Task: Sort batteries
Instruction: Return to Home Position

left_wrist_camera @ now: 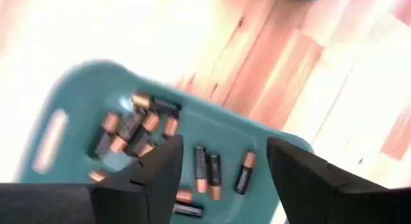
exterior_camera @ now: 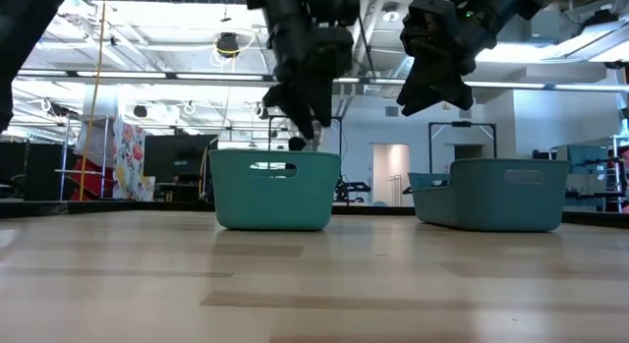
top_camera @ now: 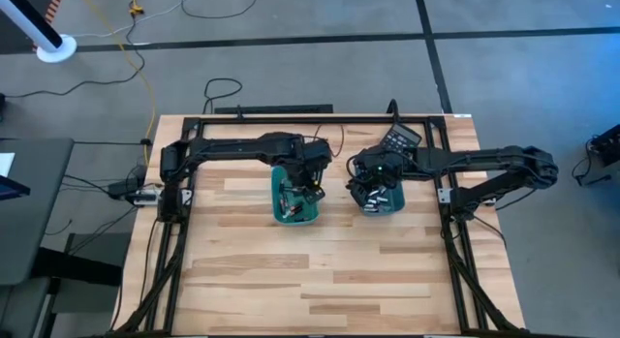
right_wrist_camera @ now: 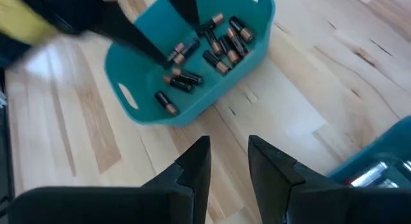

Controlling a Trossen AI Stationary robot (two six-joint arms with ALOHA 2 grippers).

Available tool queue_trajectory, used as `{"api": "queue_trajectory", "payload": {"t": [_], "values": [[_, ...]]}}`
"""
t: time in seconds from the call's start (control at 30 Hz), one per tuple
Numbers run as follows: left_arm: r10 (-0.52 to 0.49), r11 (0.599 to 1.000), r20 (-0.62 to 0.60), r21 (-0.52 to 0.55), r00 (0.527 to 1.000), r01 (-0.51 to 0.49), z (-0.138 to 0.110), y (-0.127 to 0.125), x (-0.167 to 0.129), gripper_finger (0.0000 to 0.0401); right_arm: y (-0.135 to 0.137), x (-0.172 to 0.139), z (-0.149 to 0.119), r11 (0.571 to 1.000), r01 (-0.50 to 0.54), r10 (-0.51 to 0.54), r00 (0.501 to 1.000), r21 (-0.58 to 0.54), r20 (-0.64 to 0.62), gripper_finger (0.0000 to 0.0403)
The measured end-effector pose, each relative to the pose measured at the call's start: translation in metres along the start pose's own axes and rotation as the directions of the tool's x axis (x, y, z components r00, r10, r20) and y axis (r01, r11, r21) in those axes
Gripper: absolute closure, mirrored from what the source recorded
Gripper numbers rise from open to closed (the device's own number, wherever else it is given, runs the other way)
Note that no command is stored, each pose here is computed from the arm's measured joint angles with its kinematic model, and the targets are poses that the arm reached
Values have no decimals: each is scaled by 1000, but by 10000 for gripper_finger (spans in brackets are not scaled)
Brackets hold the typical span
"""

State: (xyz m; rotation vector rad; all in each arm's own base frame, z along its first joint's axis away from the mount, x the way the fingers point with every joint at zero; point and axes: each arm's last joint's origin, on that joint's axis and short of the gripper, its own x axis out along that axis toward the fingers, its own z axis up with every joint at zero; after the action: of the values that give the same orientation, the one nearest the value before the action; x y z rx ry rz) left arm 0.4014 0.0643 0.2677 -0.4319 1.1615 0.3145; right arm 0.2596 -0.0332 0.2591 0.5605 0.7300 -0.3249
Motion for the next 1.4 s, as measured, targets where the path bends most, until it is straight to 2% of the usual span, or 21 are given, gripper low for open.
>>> {"api": "queue_trajectory", "payload": {"t": [0.13,0.27,0.37,0.43,0.57,0.77,0.9,1.03,1.1,1.23,1.4], "values": [[30,991,-61,131,998,-22,0,0,-21,183,-5,0,-5,998,36,-39,998,-58,-58,281],[58,993,-143,113,988,-42,-8,-2,-32,183,-8,-1,-11,995,65,-74,990,-76,-119,281],[99,973,-186,225,978,-55,-15,-8,-30,184,-8,-1,-12,994,70,-80,988,-78,-129,281],[101,961,-145,270,984,-59,-17,-16,-25,184,-8,-1,-12,994,66,-77,989,-89,-128,281],[42,943,-38,330,998,-27,-30,-24,-25,184,-3,-1,-15,989,47,-66,989,-141,-132,281],[-85,940,185,341,979,17,-80,-8,-47,184,16,-1,-21,961,-36,6,994,-274,-109,281],[-179,935,351,352,919,48,-127,10,-63,184,27,-1,-21,947,-82,63,995,-311,-72,281],[-268,907,497,419,825,43,-176,29,-69,184,31,-2,-18,944,-100,94,995,-314,-35,281],[-311,897,567,441,763,38,-198,39,-69,184,32,-2,-17,944,-105,104,994,-314,-20,281],[-364,902,659,427,658,71,-236,59,-58,184,33,-2,-13,944,-113,123,992,-309,14,281],[-389,902,713,423,584,85,-273,79,-42,184,36,-2,-9,942,-129,153,987,-309,57,281]]}}
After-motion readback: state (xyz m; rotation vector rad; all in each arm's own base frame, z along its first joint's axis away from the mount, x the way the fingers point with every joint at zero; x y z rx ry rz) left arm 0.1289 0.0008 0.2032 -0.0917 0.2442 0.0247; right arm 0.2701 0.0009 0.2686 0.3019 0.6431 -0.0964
